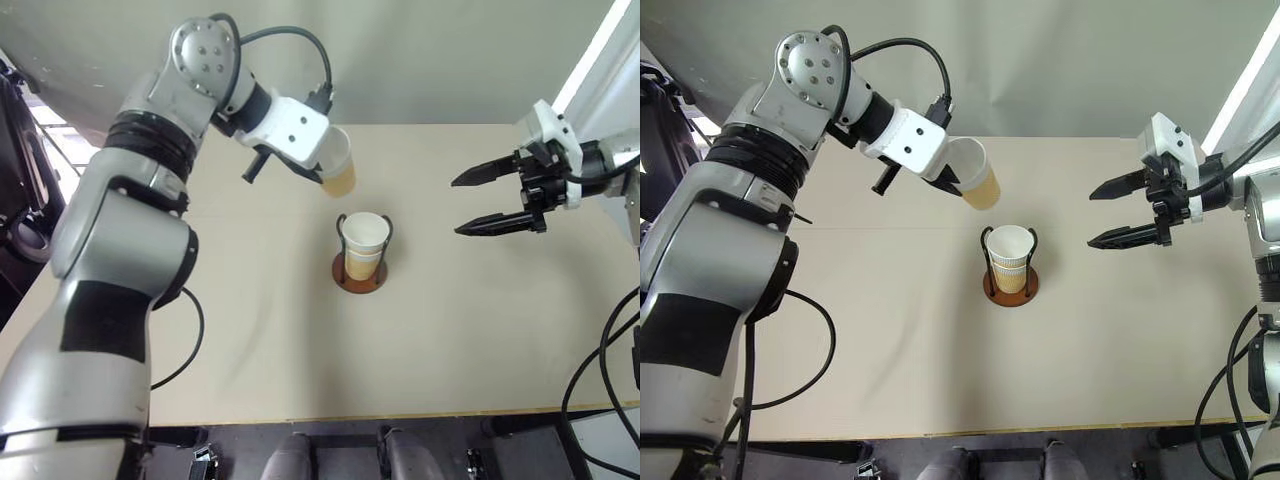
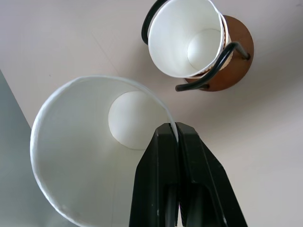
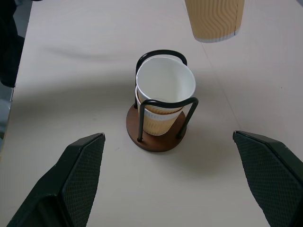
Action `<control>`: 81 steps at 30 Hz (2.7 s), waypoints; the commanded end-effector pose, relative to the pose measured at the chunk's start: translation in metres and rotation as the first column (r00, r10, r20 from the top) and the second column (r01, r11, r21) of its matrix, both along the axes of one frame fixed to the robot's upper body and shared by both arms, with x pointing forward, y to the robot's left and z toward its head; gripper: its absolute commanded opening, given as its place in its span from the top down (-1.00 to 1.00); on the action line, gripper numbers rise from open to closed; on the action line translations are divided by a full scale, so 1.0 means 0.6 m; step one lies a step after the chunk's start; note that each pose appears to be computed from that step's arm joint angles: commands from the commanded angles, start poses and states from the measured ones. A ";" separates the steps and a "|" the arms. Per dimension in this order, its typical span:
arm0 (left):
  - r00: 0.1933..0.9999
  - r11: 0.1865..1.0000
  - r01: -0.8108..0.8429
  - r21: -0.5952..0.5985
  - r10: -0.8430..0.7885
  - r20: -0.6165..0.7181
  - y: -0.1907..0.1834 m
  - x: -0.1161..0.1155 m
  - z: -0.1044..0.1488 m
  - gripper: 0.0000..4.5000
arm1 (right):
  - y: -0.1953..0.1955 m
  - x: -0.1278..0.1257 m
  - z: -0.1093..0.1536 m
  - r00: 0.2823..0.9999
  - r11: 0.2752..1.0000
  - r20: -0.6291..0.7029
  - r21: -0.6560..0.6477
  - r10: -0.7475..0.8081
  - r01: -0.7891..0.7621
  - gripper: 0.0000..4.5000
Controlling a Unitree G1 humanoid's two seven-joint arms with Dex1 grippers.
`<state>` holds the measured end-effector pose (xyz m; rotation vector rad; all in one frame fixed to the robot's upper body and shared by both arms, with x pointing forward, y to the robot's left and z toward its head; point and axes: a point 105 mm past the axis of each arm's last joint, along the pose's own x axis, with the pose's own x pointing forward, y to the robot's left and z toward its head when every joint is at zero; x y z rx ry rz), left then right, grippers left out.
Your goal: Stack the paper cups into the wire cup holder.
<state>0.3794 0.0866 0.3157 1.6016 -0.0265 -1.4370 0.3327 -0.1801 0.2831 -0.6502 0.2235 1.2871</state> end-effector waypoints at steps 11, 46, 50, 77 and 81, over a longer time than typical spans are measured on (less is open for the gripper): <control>0.993 0.993 0.113 -0.031 -0.113 0.021 -0.055 -0.024 0.037 0.99 | -0.017 -0.007 0.020 0.997 0.999 0.074 0.031 0.007 -0.009 -1.00; 0.965 0.971 0.233 0.049 -0.225 -0.133 -0.080 -0.045 -0.049 0.99 | -0.029 -0.022 0.014 0.999 0.999 -0.028 0.030 -0.032 0.032 -1.00; 0.962 0.968 0.244 0.051 -0.234 -0.142 -0.081 -0.047 -0.054 0.99 | -0.031 -0.023 0.014 0.999 0.999 -0.025 0.026 -0.035 0.036 -1.00; 0.966 0.975 0.223 -0.016 -0.223 -0.131 -0.114 -0.033 -0.055 0.00 | -0.037 -0.023 0.011 0.998 0.998 -0.027 0.018 -0.055 0.055 -1.00; 0.956 0.965 0.163 -0.206 -0.206 -0.209 -0.125 -0.040 -0.015 -0.65 | -0.039 -0.022 0.014 0.998 0.998 -0.027 0.021 -0.063 0.064 -1.00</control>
